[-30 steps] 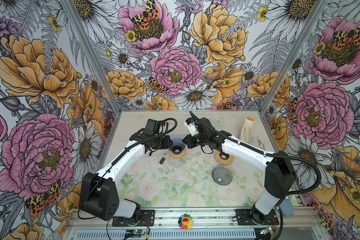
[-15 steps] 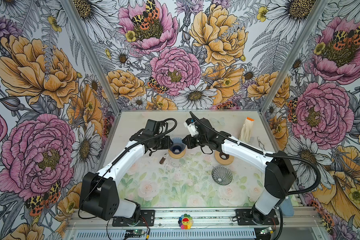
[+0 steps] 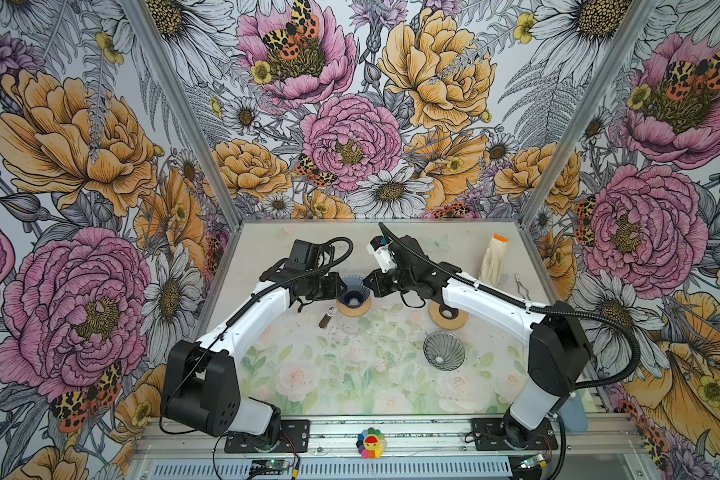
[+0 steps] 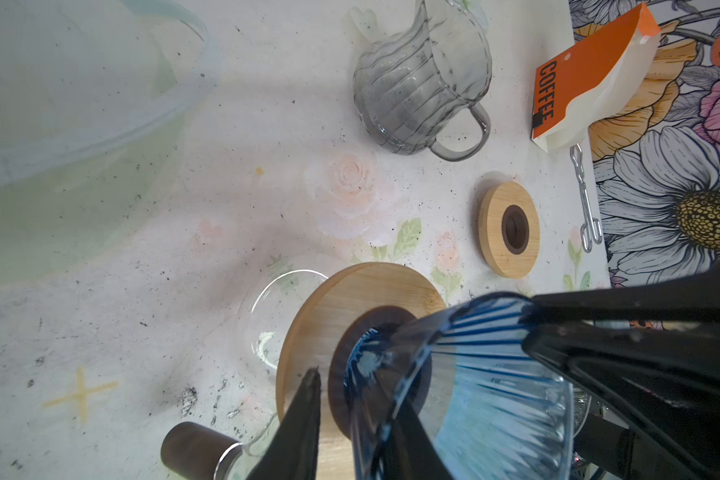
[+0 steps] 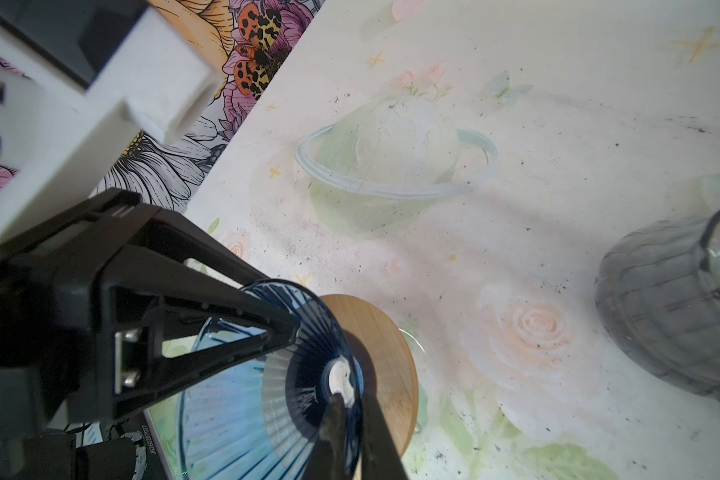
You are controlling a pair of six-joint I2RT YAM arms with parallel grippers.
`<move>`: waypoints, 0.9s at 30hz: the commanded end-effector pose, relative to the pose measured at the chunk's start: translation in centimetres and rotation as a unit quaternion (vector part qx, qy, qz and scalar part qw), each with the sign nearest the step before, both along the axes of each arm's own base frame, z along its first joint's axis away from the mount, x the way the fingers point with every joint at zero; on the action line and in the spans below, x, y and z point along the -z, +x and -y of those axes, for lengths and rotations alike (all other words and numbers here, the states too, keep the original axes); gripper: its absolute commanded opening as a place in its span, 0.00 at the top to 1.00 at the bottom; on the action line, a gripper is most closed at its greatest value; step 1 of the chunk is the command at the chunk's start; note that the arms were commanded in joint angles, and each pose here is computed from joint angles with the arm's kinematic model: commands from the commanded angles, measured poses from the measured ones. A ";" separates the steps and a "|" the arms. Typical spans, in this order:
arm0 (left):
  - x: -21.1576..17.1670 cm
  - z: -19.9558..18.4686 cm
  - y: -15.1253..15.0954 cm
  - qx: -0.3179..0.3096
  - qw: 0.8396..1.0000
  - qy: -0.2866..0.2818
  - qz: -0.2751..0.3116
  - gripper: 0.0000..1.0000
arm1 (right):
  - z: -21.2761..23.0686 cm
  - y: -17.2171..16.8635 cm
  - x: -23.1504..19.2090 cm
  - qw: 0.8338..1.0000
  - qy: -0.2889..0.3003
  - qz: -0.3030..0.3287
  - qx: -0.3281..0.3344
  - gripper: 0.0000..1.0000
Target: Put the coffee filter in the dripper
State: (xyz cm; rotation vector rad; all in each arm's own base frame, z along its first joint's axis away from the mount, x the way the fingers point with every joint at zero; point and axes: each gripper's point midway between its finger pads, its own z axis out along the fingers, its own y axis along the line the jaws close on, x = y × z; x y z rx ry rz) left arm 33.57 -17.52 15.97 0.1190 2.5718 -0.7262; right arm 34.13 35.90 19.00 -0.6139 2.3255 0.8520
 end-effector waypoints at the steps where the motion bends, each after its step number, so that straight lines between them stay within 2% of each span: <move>1: 3.2 -1.7 -0.3 -0.015 0.998 0.039 -0.039 0.74 | 1.5 -1.4 5.0 0.995 -0.061 -0.075 0.001 0.89; 18: 3.0 -1.4 0.0 -0.010 0.999 0.033 -0.040 0.74 | 2.5 -2.0 7.8 0.988 -0.097 -0.117 0.016 0.89; 27: 2.7 -1.4 0.1 -0.009 0.999 0.031 -0.036 0.74 | 2.0 -1.8 6.2 0.991 -0.083 -0.104 0.008 0.88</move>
